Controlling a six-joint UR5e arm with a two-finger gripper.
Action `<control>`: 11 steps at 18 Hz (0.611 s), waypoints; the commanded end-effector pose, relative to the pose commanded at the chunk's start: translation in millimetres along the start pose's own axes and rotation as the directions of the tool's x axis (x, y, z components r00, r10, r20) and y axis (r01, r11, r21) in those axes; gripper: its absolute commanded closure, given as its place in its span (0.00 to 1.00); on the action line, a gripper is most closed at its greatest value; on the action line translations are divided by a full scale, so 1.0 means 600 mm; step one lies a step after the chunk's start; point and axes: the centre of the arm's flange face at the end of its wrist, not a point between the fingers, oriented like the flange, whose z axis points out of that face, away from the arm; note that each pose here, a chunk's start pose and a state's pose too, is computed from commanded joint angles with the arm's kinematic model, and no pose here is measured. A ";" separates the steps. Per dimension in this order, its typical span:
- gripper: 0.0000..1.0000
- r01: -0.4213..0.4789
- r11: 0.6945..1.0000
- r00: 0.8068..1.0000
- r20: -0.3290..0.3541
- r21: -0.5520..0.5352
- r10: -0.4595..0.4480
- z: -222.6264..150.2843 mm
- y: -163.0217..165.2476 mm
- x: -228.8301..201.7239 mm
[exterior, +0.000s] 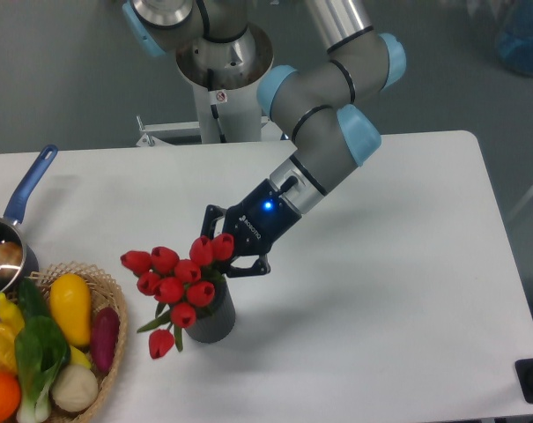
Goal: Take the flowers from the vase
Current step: 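Close the gripper around the tulip stems just below the blooms, then lift the gripped tulips up and out of the grey vase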
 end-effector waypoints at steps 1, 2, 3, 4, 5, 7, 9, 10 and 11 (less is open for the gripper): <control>0.95 -0.005 1.000 1.000 0.004 0.003 0.005 -0.005 -0.006 0.002; 0.95 -0.002 1.000 1.000 0.009 0.006 0.002 -0.010 -0.014 0.004; 0.95 0.008 1.000 1.000 0.017 0.009 -0.008 -0.018 -0.020 0.005; 0.95 0.012 1.000 1.000 0.021 0.014 -0.012 -0.023 -0.027 0.008; 0.95 0.008 1.000 1.000 0.021 0.024 -0.009 -0.026 -0.035 0.010; 0.95 0.011 0.999 0.999 0.029 0.053 -0.012 -0.044 -0.058 0.006; 0.95 0.046 0.996 0.998 0.032 0.079 -0.049 -0.057 -0.081 0.003; 0.95 0.048 0.995 0.998 0.035 0.086 -0.051 -0.063 -0.092 0.001; 0.95 0.042 0.994 0.998 0.039 0.098 -0.046 -0.071 -0.101 -0.002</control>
